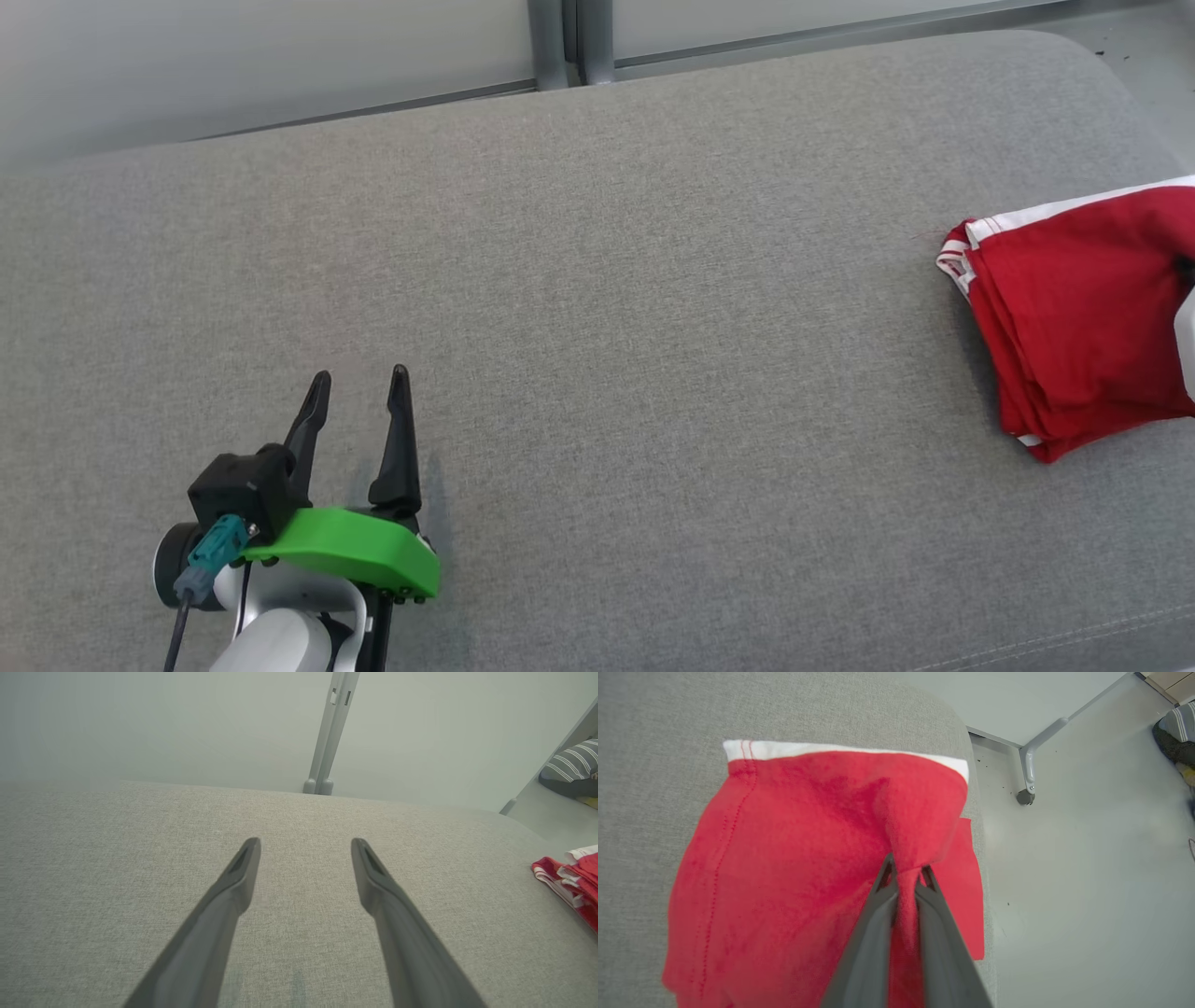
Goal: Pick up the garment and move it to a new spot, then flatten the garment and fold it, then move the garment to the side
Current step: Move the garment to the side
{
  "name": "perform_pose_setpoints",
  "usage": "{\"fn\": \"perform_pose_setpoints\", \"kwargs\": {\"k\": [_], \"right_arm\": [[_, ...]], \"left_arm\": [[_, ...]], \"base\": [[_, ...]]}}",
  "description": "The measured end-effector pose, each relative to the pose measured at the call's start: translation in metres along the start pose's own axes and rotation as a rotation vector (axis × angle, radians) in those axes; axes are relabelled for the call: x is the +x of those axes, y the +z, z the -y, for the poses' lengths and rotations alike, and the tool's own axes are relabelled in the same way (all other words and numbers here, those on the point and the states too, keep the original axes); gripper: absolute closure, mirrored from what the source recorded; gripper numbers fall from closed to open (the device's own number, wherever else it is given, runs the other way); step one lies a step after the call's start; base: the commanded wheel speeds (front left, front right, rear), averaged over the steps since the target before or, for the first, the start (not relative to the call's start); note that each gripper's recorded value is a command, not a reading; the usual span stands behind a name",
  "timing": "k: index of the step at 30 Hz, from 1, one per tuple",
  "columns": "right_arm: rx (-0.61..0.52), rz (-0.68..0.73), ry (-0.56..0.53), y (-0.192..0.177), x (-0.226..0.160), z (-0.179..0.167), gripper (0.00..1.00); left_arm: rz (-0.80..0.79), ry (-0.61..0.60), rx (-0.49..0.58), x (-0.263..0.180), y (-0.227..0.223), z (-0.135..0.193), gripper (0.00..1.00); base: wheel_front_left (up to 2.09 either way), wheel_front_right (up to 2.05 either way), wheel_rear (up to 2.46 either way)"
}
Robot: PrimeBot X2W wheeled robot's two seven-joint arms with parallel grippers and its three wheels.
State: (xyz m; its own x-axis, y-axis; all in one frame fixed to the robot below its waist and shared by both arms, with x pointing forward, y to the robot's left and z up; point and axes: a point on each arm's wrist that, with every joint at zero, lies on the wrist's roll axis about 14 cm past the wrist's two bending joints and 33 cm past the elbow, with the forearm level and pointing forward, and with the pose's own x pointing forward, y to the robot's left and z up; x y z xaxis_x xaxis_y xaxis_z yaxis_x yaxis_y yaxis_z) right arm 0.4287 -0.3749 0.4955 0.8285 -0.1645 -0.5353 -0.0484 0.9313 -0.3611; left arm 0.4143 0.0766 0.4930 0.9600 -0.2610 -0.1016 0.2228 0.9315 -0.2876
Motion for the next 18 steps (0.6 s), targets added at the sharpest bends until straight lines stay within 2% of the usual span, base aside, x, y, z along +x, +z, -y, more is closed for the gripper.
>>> {"fn": "perform_pose_setpoints", "kwargs": {"k": [3, 11, 12, 13, 14, 18], "right_arm": [[-0.039, -0.01, -0.008, -0.006, 0.009, 0.001, 1.0], [-0.05, -0.027, -0.044, -0.018, 0.028, 0.008, 1.0], [-0.065, -0.021, -0.047, -0.018, 0.03, 0.009, 0.58], [-0.082, -0.022, -0.05, -0.018, 0.031, 0.009, 0.06], [-0.089, -0.023, -0.055, -0.019, 0.033, 0.01, 0.0], [-0.133, 0.009, -0.074, -0.017, 0.037, 0.014, 0.0]], "left_arm": [[-0.013, 0.01, 0.006, 0.0, -0.003, -0.005, 0.0], [-0.039, 0.026, 0.026, 0.003, -0.008, -0.015, 0.0], [-0.043, 0.027, 0.028, 0.003, -0.009, -0.017, 0.0], [-0.046, 0.028, 0.031, 0.003, -0.009, -0.017, 0.0], [-0.048, 0.027, 0.033, 0.004, -0.01, -0.018, 0.0], [-0.057, 0.026, 0.034, 0.006, -0.012, -0.018, 0.0]], "base": [[0.0, 0.0, 0.0], [0.0, 0.0, 0.0], [0.0, 0.0, 0.0], [0.0, 0.0, 0.0], [0.0, 0.0, 0.0], [0.0, 0.0, 0.0]]}}
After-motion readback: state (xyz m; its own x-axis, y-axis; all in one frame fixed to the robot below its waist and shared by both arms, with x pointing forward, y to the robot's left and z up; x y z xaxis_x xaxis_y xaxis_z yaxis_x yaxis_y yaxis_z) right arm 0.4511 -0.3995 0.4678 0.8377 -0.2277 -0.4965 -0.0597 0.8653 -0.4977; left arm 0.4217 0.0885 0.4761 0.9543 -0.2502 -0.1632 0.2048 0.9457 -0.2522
